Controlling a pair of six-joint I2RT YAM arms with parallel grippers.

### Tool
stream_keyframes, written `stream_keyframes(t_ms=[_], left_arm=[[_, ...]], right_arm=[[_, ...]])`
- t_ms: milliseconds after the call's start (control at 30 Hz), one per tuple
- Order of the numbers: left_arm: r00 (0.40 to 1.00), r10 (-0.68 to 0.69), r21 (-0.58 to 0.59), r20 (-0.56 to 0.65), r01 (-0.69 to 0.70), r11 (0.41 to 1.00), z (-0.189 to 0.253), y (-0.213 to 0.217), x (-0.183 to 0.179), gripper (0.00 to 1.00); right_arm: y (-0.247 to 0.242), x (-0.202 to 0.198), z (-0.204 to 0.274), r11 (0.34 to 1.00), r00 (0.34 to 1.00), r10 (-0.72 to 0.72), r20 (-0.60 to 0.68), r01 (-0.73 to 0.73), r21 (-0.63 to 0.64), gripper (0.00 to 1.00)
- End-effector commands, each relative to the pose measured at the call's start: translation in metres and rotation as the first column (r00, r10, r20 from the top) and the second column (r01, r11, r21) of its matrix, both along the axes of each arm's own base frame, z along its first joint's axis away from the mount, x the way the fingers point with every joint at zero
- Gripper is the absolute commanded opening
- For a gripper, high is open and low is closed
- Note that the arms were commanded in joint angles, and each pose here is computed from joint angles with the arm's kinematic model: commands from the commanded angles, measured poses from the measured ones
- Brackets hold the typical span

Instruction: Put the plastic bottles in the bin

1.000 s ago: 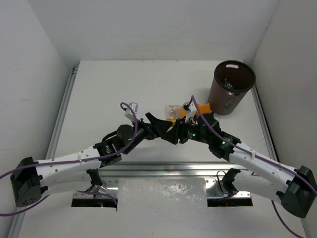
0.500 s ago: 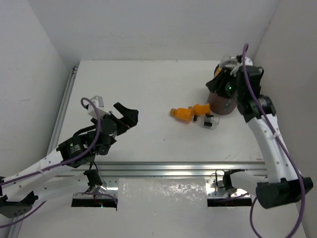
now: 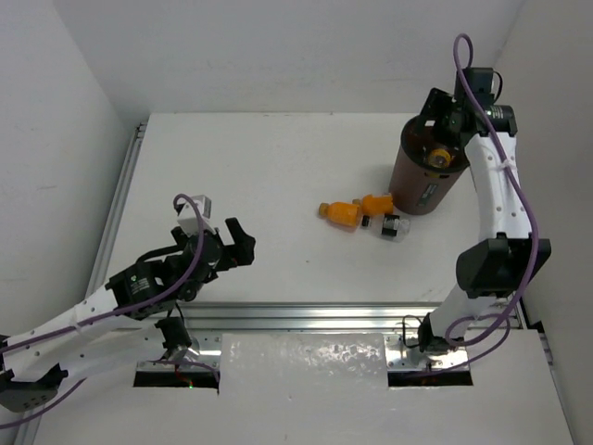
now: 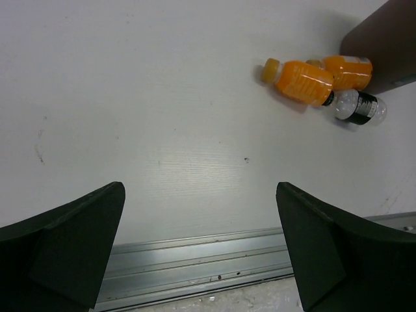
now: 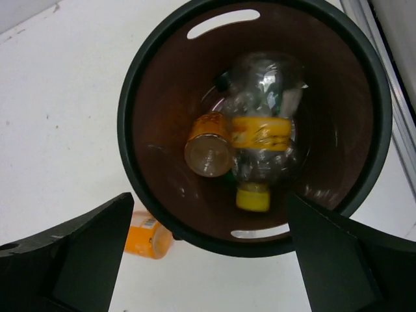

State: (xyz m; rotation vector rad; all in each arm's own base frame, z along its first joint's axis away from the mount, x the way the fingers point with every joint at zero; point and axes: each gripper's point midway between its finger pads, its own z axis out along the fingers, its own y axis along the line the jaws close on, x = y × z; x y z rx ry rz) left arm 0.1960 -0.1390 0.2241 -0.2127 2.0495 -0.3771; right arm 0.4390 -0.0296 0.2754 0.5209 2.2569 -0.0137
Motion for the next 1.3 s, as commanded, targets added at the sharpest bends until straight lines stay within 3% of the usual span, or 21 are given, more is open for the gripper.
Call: stream_keyframes(t_ms=[0, 100, 133, 167, 200, 233, 267, 400, 467, 633, 767, 967, 1167, 1267], left_arm=[[1.000, 0.007, 0.010, 0.025, -0.007, 1.000, 0.005, 0.011, -0.003, 1.00], [0.994, 0.099, -0.008, 0.044, -0.099, 0.995, 0.011, 0.029, -0.002, 1.00], [0.987, 0.146, -0.004, 0.062, -0.146, 0.989, 0.014, 0.038, 0.000, 1.00], [0.983, 0.174, -0.016, 0.058, -0.173, 0.985, 0.014, 0.045, -0.002, 1.00], [0.979, 0.193, -0.026, 0.060, -0.192, 0.981, 0.016, 0.049, -0.003, 1.00], [0.975, 0.213, -0.029, 0.063, -0.212, 0.977, 0.016, 0.054, -0.004, 1.00], [0.971, 0.232, -0.062, 0.061, -0.229, 0.972, 0.017, 0.057, -0.006, 1.00], [0.968, 0.239, -0.133, 0.069, -0.229, 0.964, 0.020, 0.064, -0.012, 1.00], [0.970, 0.227, -0.169, 0.090, -0.210, 0.963, 0.024, 0.064, -0.013, 1.00], [0.978, 0.191, -0.152, 0.079, -0.178, 0.972, 0.020, 0.056, -0.013, 1.00], [0.985, 0.156, -0.121, 0.067, -0.147, 0.982, 0.017, 0.047, -0.011, 1.00], [0.988, 0.144, -0.128, 0.057, -0.136, 0.982, 0.015, 0.044, -0.012, 1.00], [0.986, 0.144, -0.171, 0.080, -0.128, 0.977, 0.020, 0.048, -0.015, 1.00], [0.987, 0.140, -0.170, 0.079, -0.125, 0.977, 0.020, 0.047, -0.015, 1.00]], right_arm=[[0.011, -0.012, 0.045, 0.998, 0.995, 0.059, 0.082, -0.058, -0.005, 0.99], [0.076, -0.021, 0.068, 0.945, 0.921, 0.323, 0.220, -0.326, -0.022, 0.99], [0.111, -0.028, 0.072, 0.880, 0.848, 0.461, 0.262, -0.474, -0.014, 0.99], [0.150, -0.040, 0.067, 0.787, 0.745, 0.609, 0.272, -0.609, -0.096, 0.99], [0.170, -0.046, 0.054, 0.729, 0.691, 0.681, 0.243, -0.672, -0.130, 0.99], [0.171, -0.049, 0.048, 0.724, 0.694, 0.690, 0.207, -0.659, -0.202, 0.99], [0.188, -0.058, 0.020, 0.649, 0.644, 0.756, 0.120, -0.710, -0.275, 0.99], [0.208, -0.072, -0.045, 0.501, 0.540, 0.839, -0.060, -0.812, -0.299, 0.99], [0.208, -0.065, -0.078, 0.468, 0.536, 0.828, -0.165, -0.822, -0.324, 0.99], [0.217, -0.049, -0.121, 0.386, 0.472, 0.842, -0.260, -0.865, -0.320, 0.98], [0.224, -0.050, -0.160, 0.324, 0.396, 0.848, -0.352, -0.914, -0.245, 0.96], [0.212, -0.058, -0.211, 0.316, 0.369, 0.810, -0.455, -0.929, -0.192, 0.94], [0.203, -0.044, -0.233, 0.331, 0.417, 0.770, -0.483, -0.908, -0.256, 0.91], [0.202, -0.045, -0.244, 0.333, 0.421, 0.754, -0.505, -0.907, -0.259, 0.82]])
